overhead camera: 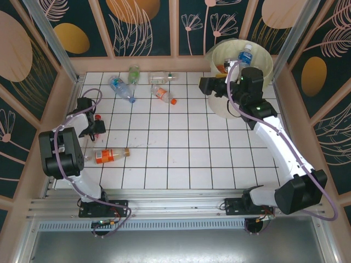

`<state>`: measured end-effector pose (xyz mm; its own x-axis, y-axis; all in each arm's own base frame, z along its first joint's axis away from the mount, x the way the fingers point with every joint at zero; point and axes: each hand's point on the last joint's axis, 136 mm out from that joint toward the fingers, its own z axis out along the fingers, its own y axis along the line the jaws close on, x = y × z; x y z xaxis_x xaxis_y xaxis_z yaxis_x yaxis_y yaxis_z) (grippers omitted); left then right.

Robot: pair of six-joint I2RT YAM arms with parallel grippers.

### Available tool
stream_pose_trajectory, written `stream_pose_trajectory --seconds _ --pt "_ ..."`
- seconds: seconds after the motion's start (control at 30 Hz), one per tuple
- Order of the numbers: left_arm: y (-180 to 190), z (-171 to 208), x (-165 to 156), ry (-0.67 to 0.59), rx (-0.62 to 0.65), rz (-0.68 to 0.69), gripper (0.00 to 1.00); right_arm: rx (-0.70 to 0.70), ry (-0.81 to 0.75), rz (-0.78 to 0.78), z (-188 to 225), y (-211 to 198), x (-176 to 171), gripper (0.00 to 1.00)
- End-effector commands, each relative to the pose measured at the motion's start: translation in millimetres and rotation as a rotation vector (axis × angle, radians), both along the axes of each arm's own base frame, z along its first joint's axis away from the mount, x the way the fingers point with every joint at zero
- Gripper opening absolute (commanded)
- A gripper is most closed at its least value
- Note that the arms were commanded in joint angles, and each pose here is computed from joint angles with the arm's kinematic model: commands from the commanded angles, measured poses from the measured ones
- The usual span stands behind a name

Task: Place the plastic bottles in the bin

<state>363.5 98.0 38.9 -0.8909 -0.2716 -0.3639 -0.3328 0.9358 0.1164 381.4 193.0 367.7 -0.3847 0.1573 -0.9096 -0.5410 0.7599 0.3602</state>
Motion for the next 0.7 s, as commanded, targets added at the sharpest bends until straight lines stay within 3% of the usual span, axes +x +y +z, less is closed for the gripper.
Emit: stream_pose_trajectory --seconds 0.0,0.1,0.3,0.67 --pt "-6 -18 -5 0.054 -0.046 -0.006 0.73 0.034 -0.036 0.028 12 4 -10 0.9" --pt "-8 -18 1 0.043 -0.058 -0.012 0.66 0.044 -0.024 0.035 7 5 -12 0.9" --pt "-13 12 30 -0.089 -0.092 -0.04 0.64 0.084 0.015 0.09 -8 14 -18 0.9" --pt "-69 95 87 -0.417 -0.341 -0.129 0.56 0.137 0.12 0.167 -46 27 -24 0.89"
